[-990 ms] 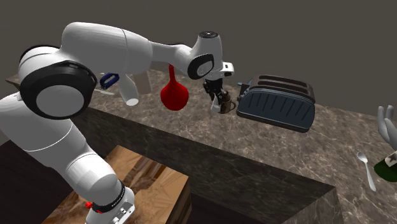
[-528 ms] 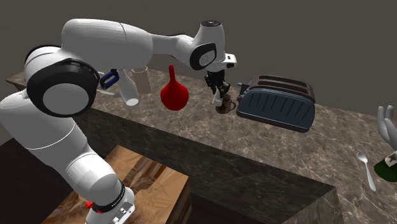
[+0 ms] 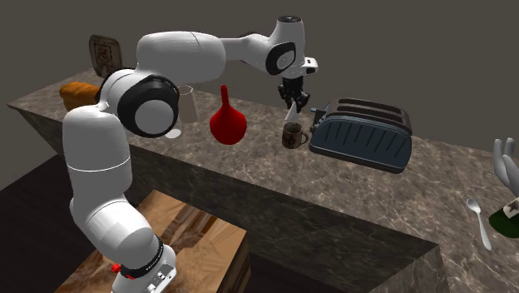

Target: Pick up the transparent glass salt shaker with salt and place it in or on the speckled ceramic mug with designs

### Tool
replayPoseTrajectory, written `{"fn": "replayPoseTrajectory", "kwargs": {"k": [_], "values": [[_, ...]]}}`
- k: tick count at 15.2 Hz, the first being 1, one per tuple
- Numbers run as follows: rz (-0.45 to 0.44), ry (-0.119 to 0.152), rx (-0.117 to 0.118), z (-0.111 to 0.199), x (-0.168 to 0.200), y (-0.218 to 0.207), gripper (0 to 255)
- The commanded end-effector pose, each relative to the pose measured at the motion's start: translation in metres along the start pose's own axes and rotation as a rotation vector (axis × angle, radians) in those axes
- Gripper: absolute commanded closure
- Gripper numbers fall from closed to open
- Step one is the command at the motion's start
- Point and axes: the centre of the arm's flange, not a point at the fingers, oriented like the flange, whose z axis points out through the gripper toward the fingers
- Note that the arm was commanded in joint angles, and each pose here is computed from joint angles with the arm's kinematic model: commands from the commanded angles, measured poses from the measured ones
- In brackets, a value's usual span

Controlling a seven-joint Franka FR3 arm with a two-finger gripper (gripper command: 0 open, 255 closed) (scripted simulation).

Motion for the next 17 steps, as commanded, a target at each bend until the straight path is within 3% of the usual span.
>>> {"fn": "replayPoseTrajectory", "kwargs": {"k": [1,3,17], "values": [[0.0,0.0,0.0,0.001,0.023,-0.01,255],[0.0,0.0,0.0,0.004,0.046,-0.018,255],[0.0,0.0,0.0,0.076,0.03,-0.02,255]]}}
